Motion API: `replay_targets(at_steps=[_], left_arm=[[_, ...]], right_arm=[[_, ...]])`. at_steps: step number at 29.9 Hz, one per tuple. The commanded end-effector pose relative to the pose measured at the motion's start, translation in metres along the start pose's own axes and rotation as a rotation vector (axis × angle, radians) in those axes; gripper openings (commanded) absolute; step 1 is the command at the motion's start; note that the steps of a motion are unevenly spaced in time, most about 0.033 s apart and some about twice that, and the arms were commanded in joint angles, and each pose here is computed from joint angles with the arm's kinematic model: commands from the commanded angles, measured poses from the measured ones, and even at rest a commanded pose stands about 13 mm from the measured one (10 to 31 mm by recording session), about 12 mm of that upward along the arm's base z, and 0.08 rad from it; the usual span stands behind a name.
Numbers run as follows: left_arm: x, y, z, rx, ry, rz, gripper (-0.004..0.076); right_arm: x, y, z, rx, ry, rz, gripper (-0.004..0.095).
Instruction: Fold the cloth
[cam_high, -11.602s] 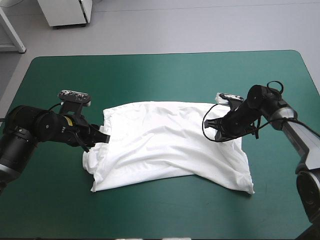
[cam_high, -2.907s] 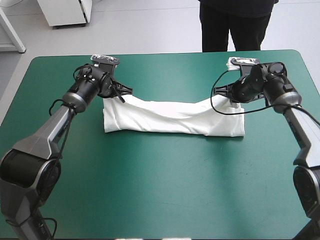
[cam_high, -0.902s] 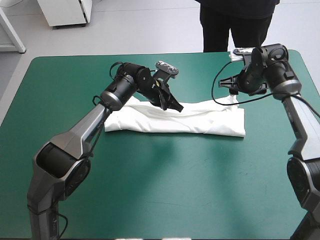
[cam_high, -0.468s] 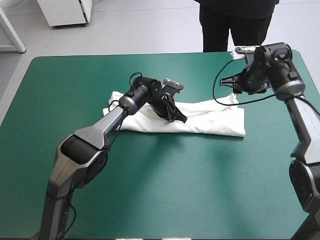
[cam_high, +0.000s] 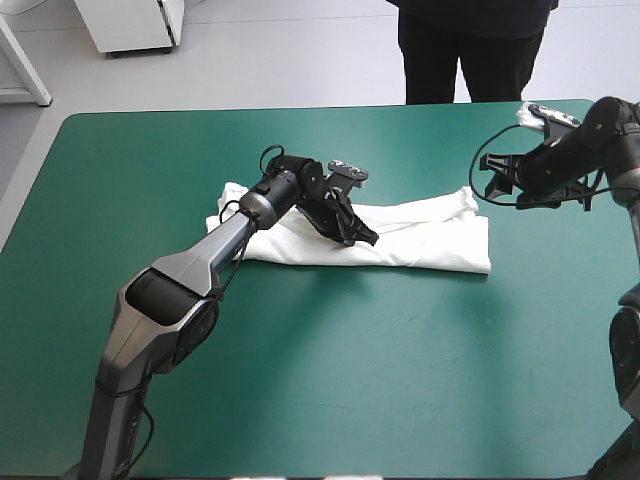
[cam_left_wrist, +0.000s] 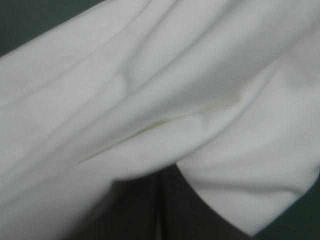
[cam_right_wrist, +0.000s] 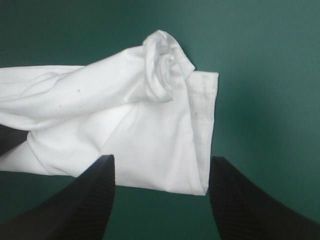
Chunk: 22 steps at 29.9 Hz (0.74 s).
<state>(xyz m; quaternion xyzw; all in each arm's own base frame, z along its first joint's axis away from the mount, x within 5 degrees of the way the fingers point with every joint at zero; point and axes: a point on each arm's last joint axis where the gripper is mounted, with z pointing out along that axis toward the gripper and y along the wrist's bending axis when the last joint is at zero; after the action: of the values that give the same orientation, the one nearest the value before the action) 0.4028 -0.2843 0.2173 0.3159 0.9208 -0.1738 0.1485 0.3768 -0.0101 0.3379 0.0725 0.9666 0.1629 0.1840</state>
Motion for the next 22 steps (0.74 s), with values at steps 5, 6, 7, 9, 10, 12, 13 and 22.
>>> replay_targets(at_steps=[5,6,7,9,10,12,13,22], left_arm=[[-0.007,-0.016,-0.021,0.068,-0.058,-0.014,-0.0022],[-0.007,-0.016,-0.021,0.068,-0.058,-0.014,-0.0022],[-0.007,-0.016,-0.021,0.068,-0.058,-0.014,-0.0022],[-0.007,-0.016,-0.021,0.068,-0.058,-0.014,-0.0022],[-0.007,-0.016,-0.021,0.068,-0.058,-0.014,-0.0022],[-0.007,-0.016,-0.021,0.068,-0.058,-0.014,-0.0022],[-0.007,-0.016,-0.021,0.068,-0.058,-0.014,-0.0022],[-0.007,-0.016,-0.021,0.067,-0.056,-0.013,-0.0022]], right_arm=[[0.014,-0.015,0.018,-0.075,-0.006,0.009,0.0577],[0.014,-0.016,0.025,-0.076,0.004,0.010,0.0577],[0.014,-0.017,0.031,-0.074,0.013,0.010,0.0577],[0.014,-0.022,0.044,-0.072,0.039,0.023,0.0577],[0.013,-0.024,0.050,-0.073,0.054,0.029,0.0577],[0.012,-0.028,0.062,-0.071,0.081,0.038,0.0577],[0.012,-0.030,0.067,-0.072,0.091,0.041,0.0577],[0.016,-0.021,0.105,-0.094,0.177,0.011,0.0521]])
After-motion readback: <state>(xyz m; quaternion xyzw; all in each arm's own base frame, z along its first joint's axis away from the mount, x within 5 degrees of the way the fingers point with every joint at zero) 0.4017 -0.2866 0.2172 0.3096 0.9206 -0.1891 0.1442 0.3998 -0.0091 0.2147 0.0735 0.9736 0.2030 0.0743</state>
